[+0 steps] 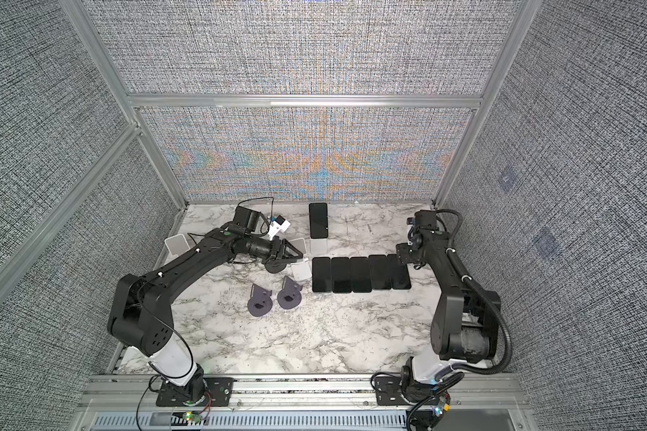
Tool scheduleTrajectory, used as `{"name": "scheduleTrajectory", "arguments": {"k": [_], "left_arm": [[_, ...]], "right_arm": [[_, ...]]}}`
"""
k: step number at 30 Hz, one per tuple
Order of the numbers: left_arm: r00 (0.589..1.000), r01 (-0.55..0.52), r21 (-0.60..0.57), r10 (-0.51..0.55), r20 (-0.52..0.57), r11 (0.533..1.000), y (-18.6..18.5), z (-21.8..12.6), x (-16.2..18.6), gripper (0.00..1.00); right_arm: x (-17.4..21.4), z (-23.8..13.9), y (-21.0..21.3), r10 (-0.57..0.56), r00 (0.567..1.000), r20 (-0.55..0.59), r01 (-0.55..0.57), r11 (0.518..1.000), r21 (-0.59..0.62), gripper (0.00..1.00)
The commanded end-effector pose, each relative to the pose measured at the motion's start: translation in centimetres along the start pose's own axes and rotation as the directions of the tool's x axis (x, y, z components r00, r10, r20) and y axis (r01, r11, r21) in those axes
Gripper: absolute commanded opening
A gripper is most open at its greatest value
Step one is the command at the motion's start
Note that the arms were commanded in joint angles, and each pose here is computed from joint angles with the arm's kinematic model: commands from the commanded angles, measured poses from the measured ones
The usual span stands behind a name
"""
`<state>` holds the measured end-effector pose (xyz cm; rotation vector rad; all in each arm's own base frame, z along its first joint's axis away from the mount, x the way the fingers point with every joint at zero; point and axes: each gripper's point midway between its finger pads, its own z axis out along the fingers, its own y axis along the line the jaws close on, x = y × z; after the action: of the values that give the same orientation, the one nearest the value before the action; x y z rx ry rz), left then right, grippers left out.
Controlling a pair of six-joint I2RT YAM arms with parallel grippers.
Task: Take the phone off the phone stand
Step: 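Reach the left gripper toward the green-edged phone while the right arm withdraws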
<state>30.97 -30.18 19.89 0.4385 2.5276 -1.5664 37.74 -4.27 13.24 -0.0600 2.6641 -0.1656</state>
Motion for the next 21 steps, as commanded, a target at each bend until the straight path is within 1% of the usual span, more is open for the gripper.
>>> {"name": "scheduleTrajectory", "arguments": {"k": [1, 4, 6, 8, 10, 12, 14, 16, 18, 19, 21], "left_arm": [[1.0, -0.028, -0.034, 0.028, -0.003, 0.999, 0.5, -0.1, -0.1, 0.53], [0.999, -0.048, -0.087, 0.049, 0.012, 0.995, 1.3, -0.4, -0.6, 0.55], [0.998, -0.045, -0.114, 0.049, 0.028, 0.992, 1.9, -0.5, -1.2, 0.56], [0.999, -0.039, -0.146, 0.044, 0.032, 0.988, 2.5, -0.6, -1.9, 0.58], [0.997, -0.046, -0.163, 0.054, 0.047, 0.986, 2.4, -0.9, -3.1, 0.6], [0.995, -0.054, -0.182, 0.068, 0.072, 0.982, 2.3, -1.4, -4.6, 0.6], [0.991, -0.073, -0.205, 0.094, 0.095, 0.976, 2.2, -1.8, -6.0, 0.63], [0.985, -0.091, -0.24, 0.123, 0.118, 0.966, 2.5, -2.2, -7.4, 0.7], [0.974, -0.138, -0.272, 0.18, 0.136, 0.952, 2.5, -2.4, -9.1, 0.78], [0.967, -0.161, -0.287, 0.209, 0.146, 0.944, 2.6, -2.5, -9.8, 0.81], [0.944, -0.219, -0.312, 0.281, 0.173, 0.925, 2.5, -2.6, -11.6, 0.85]], "right_arm": [[0.8, -1.4, 2.7, 0.024, 1.0, 0.005, -0.023, 0.997, -0.078, 0.81], [1.8, -2.7, 5.1, 0.039, 0.999, 0.006, -0.038, 0.99, -0.135, 0.88], [2.3, -3.9, 7.4, 0.036, 0.999, 0.03, -0.029, 0.976, -0.215, 0.88], [2.9, -4.9, 9.3, 0.019, 0.998, 0.066, 0.0, 0.963, -0.268, 0.88], [3.5, -5.9, 10.4, 0.017, 0.996, 0.085, 0.008, 0.956, -0.292, 0.88], [4.0, -6.9, 10.9, 0.05, 0.995, 0.09, -0.021, 0.953, -0.301, 0.88], [5.4, -7.2, 11.3, 0.073, 0.995, 0.07, -0.048, 0.949, -0.311, 0.87], [5.9, -7.9, 11.5, 0.076, 0.994, 0.083, -0.046, 0.946, -0.321, 0.87], [6.4, -8.7, 12.0, 0.072, 0.994, 0.083, -0.038, 0.936, -0.35, 0.87], [6.7, -9.0, 12.1, 0.074, 0.995, 0.072, -0.043, 0.932, -0.36, 0.87], [7.3, -9.9, 12.9, 0.043, 0.997, 0.057, -0.016, 0.911, -0.413, 0.87]]}}
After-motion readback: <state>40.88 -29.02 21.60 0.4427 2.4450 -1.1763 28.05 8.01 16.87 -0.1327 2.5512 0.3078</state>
